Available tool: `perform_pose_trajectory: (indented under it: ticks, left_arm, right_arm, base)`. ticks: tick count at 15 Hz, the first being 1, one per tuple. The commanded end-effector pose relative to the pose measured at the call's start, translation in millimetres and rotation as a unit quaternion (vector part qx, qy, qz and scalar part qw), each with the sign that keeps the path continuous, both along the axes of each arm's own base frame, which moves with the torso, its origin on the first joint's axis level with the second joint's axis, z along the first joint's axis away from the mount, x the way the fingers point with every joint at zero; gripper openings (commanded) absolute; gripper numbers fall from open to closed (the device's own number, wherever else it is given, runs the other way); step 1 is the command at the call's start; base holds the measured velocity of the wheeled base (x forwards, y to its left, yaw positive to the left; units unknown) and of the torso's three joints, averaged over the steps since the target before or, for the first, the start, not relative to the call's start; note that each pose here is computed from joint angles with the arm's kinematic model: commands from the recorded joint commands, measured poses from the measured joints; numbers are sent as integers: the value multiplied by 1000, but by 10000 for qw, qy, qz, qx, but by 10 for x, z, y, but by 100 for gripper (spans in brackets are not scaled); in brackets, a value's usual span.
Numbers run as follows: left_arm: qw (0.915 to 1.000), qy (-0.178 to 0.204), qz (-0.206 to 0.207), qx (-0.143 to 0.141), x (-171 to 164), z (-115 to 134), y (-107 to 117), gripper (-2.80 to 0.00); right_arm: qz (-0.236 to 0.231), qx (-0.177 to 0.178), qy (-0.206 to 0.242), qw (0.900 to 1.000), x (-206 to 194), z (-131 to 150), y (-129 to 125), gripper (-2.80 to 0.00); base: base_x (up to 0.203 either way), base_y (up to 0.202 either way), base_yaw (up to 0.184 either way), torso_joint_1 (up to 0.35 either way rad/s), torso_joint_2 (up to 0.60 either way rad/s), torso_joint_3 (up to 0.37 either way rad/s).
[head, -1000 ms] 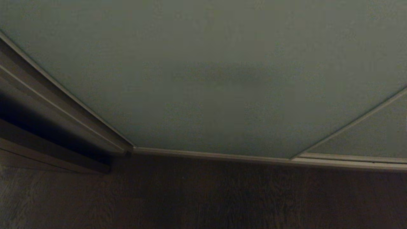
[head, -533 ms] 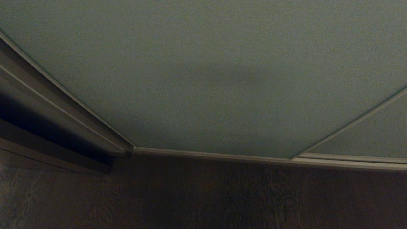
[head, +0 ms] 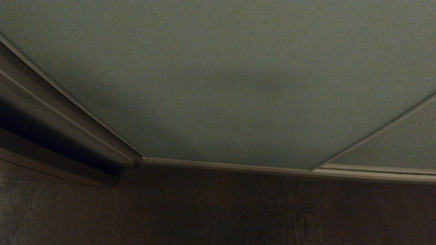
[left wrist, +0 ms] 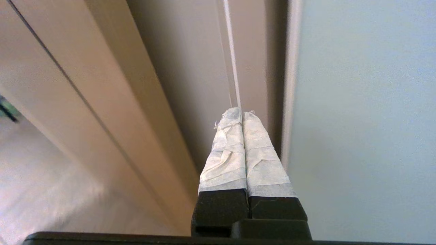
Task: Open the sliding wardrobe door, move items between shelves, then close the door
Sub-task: Open the door
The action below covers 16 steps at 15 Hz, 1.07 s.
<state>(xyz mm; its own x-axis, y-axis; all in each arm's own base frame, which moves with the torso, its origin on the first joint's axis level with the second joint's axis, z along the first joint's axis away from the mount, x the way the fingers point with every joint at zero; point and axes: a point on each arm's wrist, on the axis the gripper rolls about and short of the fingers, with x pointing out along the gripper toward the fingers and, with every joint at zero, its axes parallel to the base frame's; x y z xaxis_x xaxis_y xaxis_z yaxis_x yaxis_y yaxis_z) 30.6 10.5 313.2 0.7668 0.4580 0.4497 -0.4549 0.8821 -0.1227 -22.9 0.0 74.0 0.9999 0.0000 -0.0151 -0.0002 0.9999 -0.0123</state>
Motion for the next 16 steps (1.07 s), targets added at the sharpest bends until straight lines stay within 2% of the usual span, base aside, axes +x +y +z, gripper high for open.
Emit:
perform_pose_trajectory:
  ticks: [1, 6, 12, 16]
  left_arm:
    - [9998, -141, 152, -59, 265, 207, 11, -280]
    - [9970, -622, 466, 27, 188, 458, 23, -280]
    - [9975, -545, 448, -5, 586, 520, 35, -280]
    - [9973, -601, 427, -42, 845, 694, 44, -280]
  right_arm:
    - [0, -7, 8, 10000, 1, -2, 0, -280]
    - [0, 0, 6, 10000, 1, -2, 0, -280]
    - [0, 0, 9, 10000, 1, -2, 0, -280]
    - [0, 0, 1, 10000, 0, 2, 0, -280]
  base:
    - [0, 0, 0, 0, 0, 0]
    - [0, 0, 0, 0, 0, 0]
    - [0, 0, 0, 0, 0, 0]
    - [0, 0, 0, 0, 0, 0]
